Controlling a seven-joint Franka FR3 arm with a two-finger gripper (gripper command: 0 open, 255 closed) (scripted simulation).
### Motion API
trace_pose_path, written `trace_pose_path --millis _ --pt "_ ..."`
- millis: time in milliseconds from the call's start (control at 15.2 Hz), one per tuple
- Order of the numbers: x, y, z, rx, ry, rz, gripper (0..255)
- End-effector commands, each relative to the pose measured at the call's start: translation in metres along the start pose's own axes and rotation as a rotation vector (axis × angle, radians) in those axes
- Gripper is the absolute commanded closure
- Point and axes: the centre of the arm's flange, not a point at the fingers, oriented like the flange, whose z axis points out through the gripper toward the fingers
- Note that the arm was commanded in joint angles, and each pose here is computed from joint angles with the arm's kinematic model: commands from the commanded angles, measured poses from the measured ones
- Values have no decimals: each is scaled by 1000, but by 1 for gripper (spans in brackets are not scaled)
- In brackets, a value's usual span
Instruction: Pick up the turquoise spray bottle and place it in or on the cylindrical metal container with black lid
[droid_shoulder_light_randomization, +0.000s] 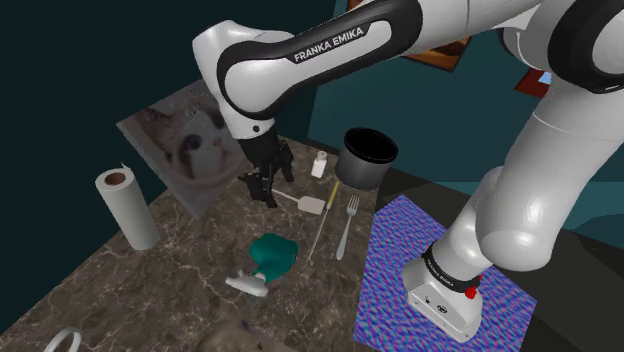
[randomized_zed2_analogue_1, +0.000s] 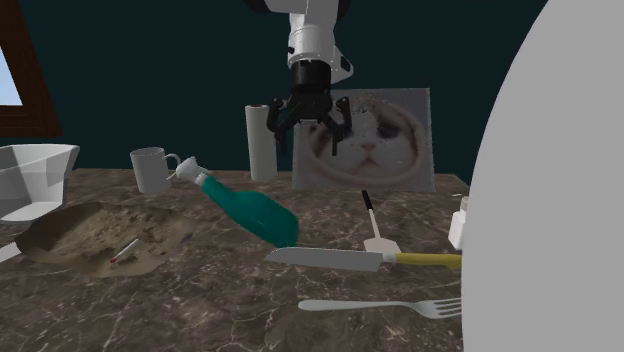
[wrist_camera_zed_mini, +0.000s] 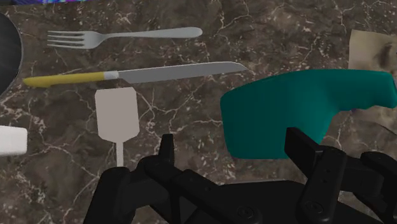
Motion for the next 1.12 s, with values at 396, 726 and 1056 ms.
trace_pose_path --millis 396,726,1056 --pt "18 -20 42 -22 -26 -42 0" --pt "18 -20 50 -22 -26 -42 0" --pt "18 -20 50 -22 -26 -42 0"
